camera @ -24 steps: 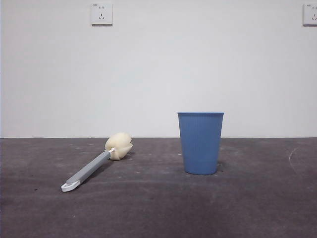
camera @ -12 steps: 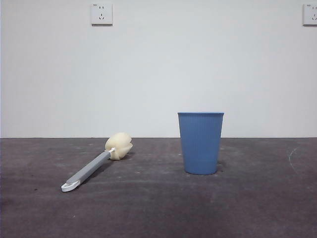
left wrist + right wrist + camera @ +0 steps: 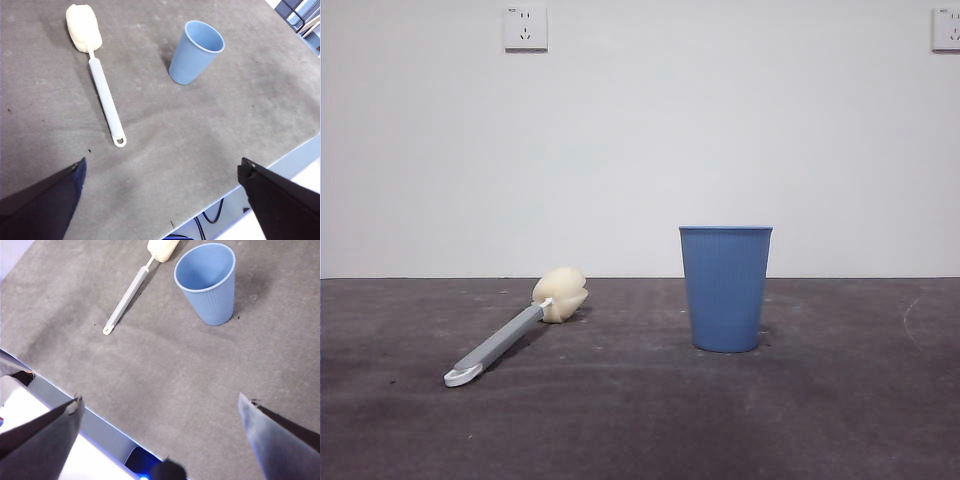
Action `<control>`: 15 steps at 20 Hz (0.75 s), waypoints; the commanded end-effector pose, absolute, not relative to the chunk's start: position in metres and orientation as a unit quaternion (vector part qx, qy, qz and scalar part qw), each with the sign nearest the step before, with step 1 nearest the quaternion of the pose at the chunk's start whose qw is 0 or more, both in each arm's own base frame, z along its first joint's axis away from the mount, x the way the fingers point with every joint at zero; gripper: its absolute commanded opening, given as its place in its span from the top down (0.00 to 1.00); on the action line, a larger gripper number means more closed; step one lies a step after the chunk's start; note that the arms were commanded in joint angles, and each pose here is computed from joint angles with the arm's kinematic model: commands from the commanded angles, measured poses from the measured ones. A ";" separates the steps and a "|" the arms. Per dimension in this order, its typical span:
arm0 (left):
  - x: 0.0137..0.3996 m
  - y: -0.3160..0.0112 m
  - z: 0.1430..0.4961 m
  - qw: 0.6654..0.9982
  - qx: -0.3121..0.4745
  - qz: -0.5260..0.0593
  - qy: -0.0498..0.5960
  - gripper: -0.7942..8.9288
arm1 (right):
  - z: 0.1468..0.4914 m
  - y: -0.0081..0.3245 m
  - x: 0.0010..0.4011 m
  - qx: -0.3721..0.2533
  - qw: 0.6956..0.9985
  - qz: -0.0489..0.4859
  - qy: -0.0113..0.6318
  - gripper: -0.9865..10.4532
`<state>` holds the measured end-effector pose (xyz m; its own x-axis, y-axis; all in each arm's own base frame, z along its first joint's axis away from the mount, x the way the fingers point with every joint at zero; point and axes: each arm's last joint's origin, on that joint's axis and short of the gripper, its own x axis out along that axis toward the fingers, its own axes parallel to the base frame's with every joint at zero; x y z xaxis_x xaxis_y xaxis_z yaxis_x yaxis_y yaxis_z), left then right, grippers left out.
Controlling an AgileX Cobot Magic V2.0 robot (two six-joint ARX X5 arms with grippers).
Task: Pick up the cup brush,pick up the cup,insert the brush into the cup,clean the cup,put the cup brush back,put the cup back to the fixed position on the table
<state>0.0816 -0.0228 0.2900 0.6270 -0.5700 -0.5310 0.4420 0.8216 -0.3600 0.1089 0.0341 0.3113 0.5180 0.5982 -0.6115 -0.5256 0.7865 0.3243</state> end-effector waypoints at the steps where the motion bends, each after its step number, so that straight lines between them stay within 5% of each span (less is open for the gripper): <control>1: 0.093 -0.024 0.290 0.894 -0.094 -0.285 0.331 0.28 | 0.311 0.035 0.114 0.058 0.869 0.320 0.373 0.42; 6: 0.132 -0.039 0.288 0.886 -0.082 -0.316 0.329 0.28 | 0.305 0.037 0.126 0.068 0.858 0.314 0.401 0.42; 15: 0.200 -0.097 0.254 0.886 -0.007 -0.236 0.400 0.28 | 0.303 0.039 0.134 0.071 0.857 0.312 0.404 0.42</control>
<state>0.1977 -0.0945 0.2550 0.5663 -0.4306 -0.7028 0.4211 0.8841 -0.2024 0.1332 0.0384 0.3022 0.4733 0.5902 -0.6540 -0.4814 0.7950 0.3691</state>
